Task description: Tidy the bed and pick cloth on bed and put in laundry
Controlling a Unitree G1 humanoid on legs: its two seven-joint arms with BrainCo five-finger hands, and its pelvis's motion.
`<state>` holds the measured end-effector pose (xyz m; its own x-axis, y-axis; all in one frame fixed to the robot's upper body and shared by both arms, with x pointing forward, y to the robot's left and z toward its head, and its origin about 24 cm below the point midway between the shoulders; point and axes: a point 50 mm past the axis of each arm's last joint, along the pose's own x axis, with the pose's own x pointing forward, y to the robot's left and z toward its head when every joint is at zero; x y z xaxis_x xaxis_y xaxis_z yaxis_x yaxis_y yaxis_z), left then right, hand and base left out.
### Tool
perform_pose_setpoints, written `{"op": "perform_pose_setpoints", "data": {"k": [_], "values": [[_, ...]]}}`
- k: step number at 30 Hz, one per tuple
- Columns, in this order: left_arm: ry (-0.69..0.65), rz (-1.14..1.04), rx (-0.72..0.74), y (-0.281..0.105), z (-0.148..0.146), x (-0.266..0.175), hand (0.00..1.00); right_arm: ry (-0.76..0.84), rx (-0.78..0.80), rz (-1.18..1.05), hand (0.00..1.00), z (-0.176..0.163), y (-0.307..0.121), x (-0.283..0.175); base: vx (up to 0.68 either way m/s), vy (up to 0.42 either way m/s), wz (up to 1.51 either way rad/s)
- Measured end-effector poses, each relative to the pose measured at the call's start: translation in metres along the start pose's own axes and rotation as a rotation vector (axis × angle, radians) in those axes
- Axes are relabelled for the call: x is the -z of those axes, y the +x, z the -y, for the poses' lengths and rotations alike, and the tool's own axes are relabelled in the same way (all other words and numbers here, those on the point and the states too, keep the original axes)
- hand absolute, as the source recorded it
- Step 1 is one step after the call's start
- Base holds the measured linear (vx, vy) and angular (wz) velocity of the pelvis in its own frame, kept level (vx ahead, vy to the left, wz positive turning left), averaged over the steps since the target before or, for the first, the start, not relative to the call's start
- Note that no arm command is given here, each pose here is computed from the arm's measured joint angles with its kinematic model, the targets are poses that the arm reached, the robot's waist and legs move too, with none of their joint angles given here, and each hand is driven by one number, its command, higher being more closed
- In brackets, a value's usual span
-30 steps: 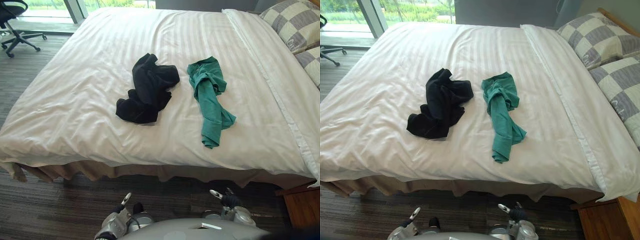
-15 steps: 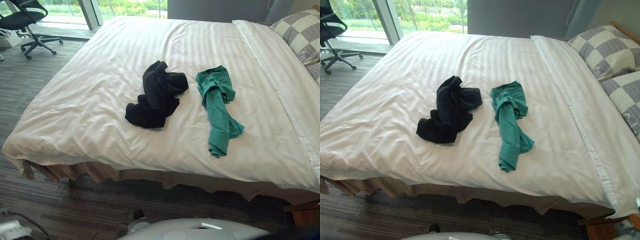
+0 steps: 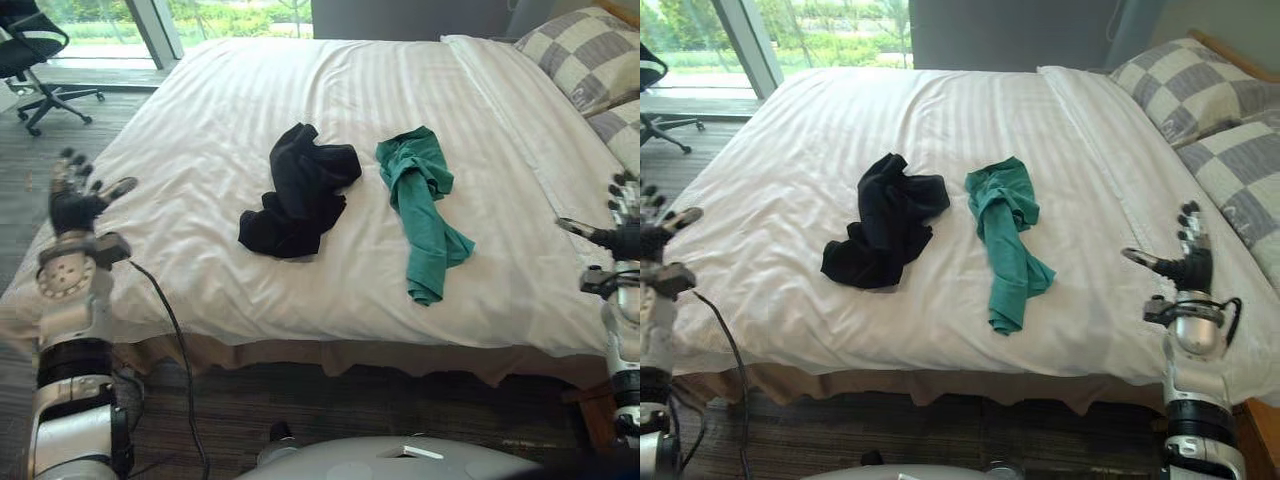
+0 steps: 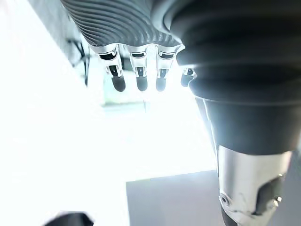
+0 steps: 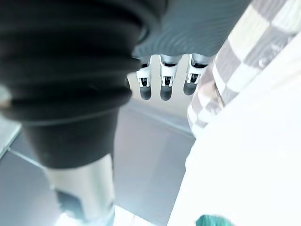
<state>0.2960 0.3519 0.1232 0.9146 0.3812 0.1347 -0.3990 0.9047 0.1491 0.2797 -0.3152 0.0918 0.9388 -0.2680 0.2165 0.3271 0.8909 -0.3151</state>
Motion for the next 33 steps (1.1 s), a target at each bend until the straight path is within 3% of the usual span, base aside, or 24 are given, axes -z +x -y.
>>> {"op": "perform_pose_setpoints", "data": {"k": [4, 9, 15, 21, 24, 31, 32, 33], "values": [[0.071, -0.070, 0.088, 0.013, 0.036, 0.006, 0.00, 0.012, -0.099, -0.011, 0.00, -0.031, 0.005, -0.003, -0.15, -0.037, -0.24], [0.144, -0.076, 0.109, 0.030, 0.054, -0.006, 0.00, 0.022, -0.107, 0.007, 0.00, -0.035, 0.010, -0.009, -0.17, 0.036, -0.22], [0.366, 0.009, 0.029, 0.052, 0.075, -0.045, 0.00, 0.109, -0.112, 0.230, 0.00, -0.045, 0.037, -0.070, -0.10, 0.032, -0.37], [0.364, -0.009, -0.056, 0.058, 0.093, -0.061, 0.00, 0.136, -0.134, 0.264, 0.00, -0.051, 0.037, -0.079, 0.01, -0.024, -0.17], [0.361, 0.006, -0.071, 0.063, 0.102, -0.080, 0.00, 0.165, -0.144, 0.376, 0.00, -0.052, 0.033, -0.106, 0.00, -0.019, -0.03], [0.468, 0.018, -0.103, 0.069, 0.111, -0.112, 0.00, 0.193, -0.154, 0.490, 0.00, -0.053, 0.025, -0.136, -0.01, -0.028, -0.02], [0.503, 0.005, -0.097, 0.068, 0.112, -0.112, 1.00, 0.194, -0.154, 0.502, 0.00, -0.052, 0.024, -0.140, 0.00, -0.035, 0.00], [0.552, -0.040, -0.071, 0.068, 0.113, -0.109, 1.00, 0.193, -0.159, 0.522, 0.00, -0.052, 0.022, -0.145, 0.00, 0.000, 0.00]]}}
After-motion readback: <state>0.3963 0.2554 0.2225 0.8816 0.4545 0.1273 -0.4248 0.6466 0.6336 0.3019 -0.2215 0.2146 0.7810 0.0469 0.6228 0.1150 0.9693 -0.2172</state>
